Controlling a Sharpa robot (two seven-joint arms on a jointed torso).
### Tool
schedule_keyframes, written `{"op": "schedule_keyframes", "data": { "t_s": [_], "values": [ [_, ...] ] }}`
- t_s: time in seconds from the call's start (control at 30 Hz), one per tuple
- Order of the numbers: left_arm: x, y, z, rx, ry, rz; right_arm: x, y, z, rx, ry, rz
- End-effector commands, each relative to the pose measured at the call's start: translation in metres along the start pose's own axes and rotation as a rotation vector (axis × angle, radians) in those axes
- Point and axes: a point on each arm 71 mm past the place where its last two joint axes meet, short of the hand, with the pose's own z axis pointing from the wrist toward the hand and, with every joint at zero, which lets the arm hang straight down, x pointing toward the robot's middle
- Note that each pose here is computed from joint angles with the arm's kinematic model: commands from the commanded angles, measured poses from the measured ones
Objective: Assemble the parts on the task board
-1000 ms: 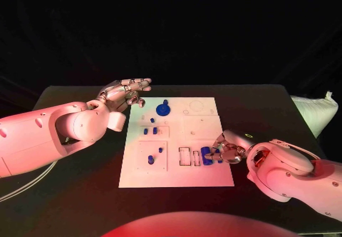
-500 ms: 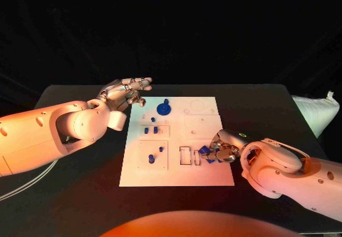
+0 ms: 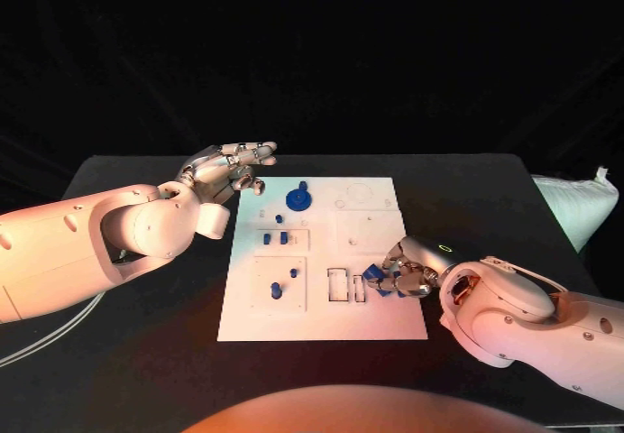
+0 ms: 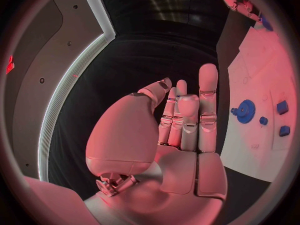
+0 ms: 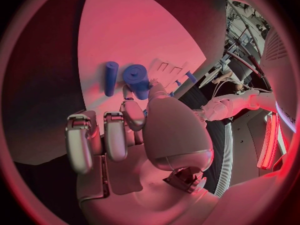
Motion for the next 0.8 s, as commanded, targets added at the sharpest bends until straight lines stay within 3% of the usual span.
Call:
{"op": "schedule_keyframes", "data": {
  "t_s": [0.03,0.23,0.57,0.8],
  "values": [
    [0.0023,-0.0007,-0.0001,0.007,0.022,-0.004,-0.009,0.004,-0.006,0.003,-0.075,0.113],
    [0.003,-0.0005,0.0001,0.007,0.024,-0.005,-0.019,0.014,-0.011,-0.001,-0.082,0.19],
    [0.0041,-0.0003,0.0003,0.008,0.026,-0.006,-0.007,0.031,-0.003,0.003,0.065,0.236],
    [0.0052,-0.0001,0.0005,0.007,0.029,-0.006,0.002,0.046,0.001,-0.019,0.124,0.231]
  ]
}}
